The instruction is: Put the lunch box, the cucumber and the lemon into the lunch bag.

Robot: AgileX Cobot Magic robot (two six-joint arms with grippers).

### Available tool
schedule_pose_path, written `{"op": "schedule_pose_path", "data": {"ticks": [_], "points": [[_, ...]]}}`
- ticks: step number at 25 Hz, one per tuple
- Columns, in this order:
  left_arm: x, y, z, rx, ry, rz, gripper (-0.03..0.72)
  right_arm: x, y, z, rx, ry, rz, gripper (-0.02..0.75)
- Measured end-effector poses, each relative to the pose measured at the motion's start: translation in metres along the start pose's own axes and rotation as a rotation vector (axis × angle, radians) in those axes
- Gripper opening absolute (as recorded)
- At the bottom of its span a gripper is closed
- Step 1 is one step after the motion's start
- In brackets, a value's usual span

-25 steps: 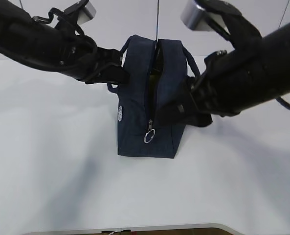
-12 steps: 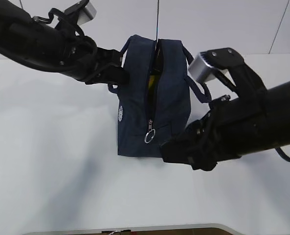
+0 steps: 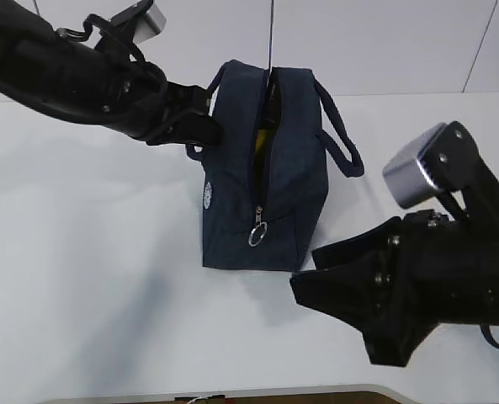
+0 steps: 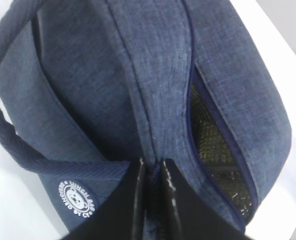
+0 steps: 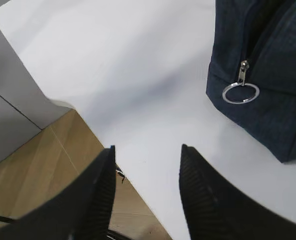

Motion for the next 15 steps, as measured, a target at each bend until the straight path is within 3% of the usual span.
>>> {"op": "schedule_pose_path", "data": {"ticks": [15], "points": [[-0.001,0.0,0.0,0.001,0.004,0.003,0.011,-0.01,0.0,-0.009,-0.064,-0.226,-0.019,0.347]]}}
Point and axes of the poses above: a point on each arm's last joint axis where the gripper is mounted, y pointing out along that axis toward the gripper, z along the wrist's bending axis when the last joint is at zero, x = y × z, the point moved 10 cm from there along y, pointing out along that axis toward the gripper, and after that the axes turned 6 degrees about -y, right-handed, at the moved point
